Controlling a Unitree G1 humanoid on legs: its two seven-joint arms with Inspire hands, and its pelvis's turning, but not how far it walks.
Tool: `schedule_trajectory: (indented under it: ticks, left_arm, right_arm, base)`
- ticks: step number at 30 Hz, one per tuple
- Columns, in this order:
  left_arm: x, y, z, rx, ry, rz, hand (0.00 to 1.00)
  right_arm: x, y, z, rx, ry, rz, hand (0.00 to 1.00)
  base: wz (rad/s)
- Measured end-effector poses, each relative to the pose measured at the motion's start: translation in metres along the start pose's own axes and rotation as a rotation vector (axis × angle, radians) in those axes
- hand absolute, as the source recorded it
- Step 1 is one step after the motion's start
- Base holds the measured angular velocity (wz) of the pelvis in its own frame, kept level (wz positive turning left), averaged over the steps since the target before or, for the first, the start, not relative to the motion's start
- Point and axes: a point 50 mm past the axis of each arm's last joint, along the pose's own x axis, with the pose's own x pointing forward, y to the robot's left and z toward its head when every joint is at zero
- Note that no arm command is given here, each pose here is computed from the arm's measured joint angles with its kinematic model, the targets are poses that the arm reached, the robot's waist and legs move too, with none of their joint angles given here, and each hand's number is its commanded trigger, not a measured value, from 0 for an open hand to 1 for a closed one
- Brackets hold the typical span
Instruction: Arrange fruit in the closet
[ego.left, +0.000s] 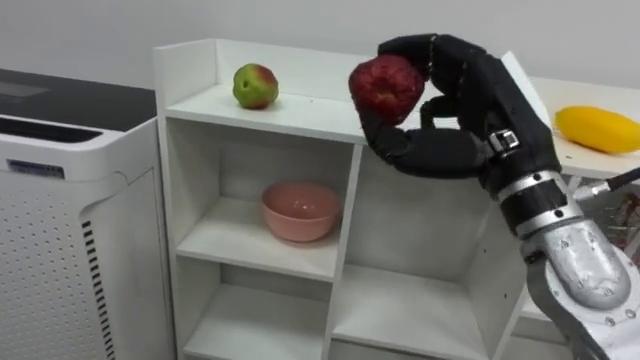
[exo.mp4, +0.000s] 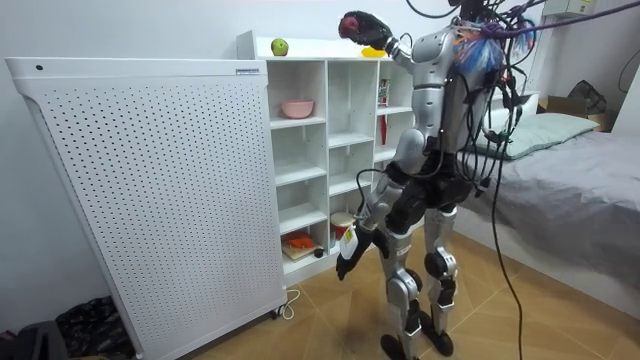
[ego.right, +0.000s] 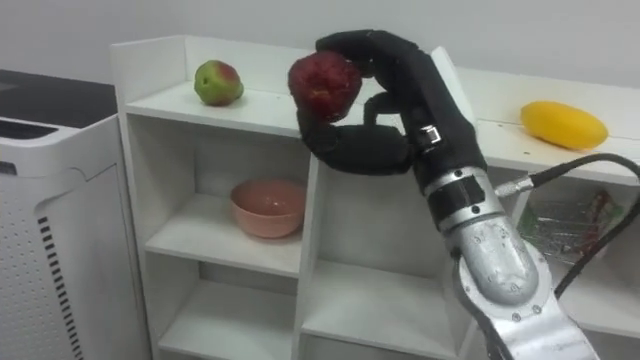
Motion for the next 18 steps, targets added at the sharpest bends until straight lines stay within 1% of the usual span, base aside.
schedule_trajectory:
  ticks: [5,9,12,14,18]
  left_arm:
    - [0.0,0.001,0.002,0.0,-0.005,0.001,0.0]
    - [0.0,0.0,0.003,-0.011,-0.013,-0.001,0.0]
    - [0.0,-0.003,0.002,-0.011,-0.012,0.002,0.0]
    - [0.001,-0.004,0.007,0.008,-0.025,0.004,0.0]
    - [0.003,-0.003,0.023,0.03,-0.065,0.015,0.0]
  right_arm:
    - [-0.007,0.016,0.006,0.007,-0.027,0.12,1.0]
    - [-0.009,0.021,0.003,0.031,-0.02,0.125,1.0]
    - [-0.027,0.028,-0.019,0.067,0.075,0.115,1.0]
    - [-0.04,0.037,-0.044,0.114,0.192,0.106,1.0]
    - [-0.052,0.039,-0.081,0.19,0.357,0.05,1.0]
  base:
    - [0.0]
    - [0.02]
    - [0.01]
    - [0.0]
    - [0.0]
